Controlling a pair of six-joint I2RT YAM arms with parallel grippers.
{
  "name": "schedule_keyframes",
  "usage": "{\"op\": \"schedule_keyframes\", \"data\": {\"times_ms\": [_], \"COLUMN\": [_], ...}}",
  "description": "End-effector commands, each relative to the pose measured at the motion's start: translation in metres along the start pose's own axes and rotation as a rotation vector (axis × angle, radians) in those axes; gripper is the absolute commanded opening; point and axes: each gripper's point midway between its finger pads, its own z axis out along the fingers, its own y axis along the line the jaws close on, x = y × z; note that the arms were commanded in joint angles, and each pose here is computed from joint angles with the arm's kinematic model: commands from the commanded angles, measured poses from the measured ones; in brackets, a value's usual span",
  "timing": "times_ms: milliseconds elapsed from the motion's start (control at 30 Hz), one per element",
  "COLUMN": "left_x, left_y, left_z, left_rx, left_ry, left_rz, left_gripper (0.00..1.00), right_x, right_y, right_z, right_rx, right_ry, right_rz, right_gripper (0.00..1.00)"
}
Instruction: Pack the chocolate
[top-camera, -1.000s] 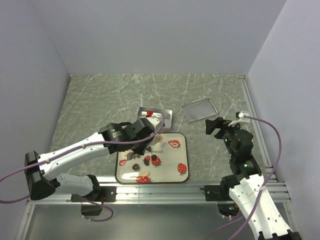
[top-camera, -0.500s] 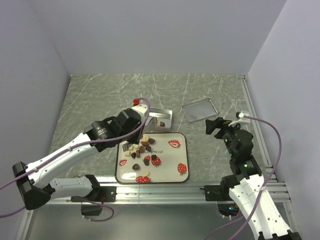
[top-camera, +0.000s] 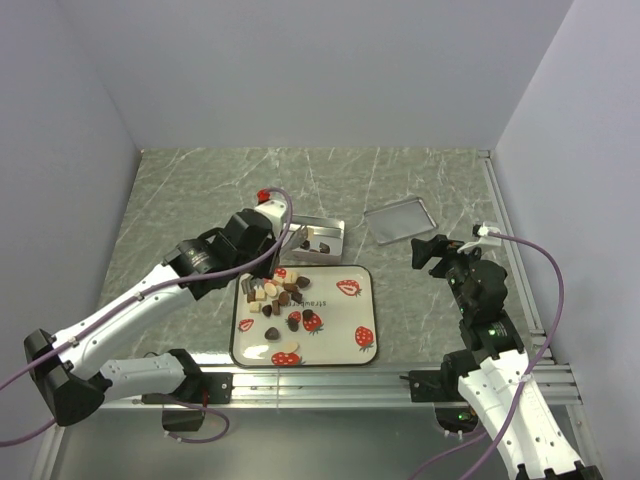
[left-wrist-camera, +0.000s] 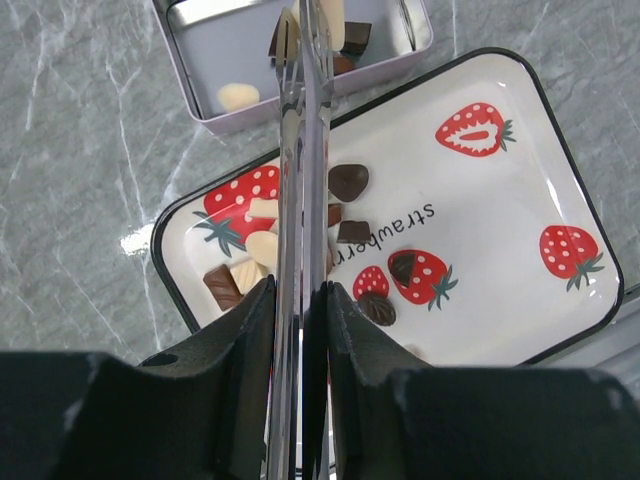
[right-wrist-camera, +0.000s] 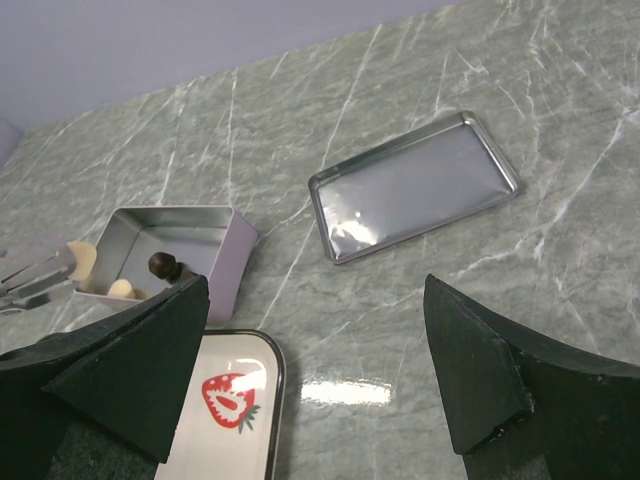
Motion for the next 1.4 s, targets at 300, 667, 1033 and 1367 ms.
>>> {"op": "schedule_keyframes", "data": {"times_ms": [300,667,1033,1367], "left_x": [-0.019,-0.018,-0.015,-0.012], "left_y": [0.009,0.020,0.025,0.024], "left_z": [0.017,0.027,0.031,0.026], "left_rx": [0.034,0.006,-0.015,0.002], "left_ry": [-0.066,-0.053,-0.040,-0.044], "left_rz": [-0.018,-0.035,-0.039,-0.044], "left_gripper": [0.29,0.29,0.43,0.41], "right_x": [-0.010,-0.006,-0.006,-0.005], "right_y": [0.005,0.006,0.006,0.006], "right_z": [-0.001,0.001,0.002,0.002], "right_rx": [-0.028,-0.040,-0.040,-0.037], "right_ry": [-0.045,-0.035,-0.034,-0.030], "right_rz": [-0.008,-0.004,-0.004,-0.004], "right_gripper": [0.94,0.94,0.94,0.94]}}
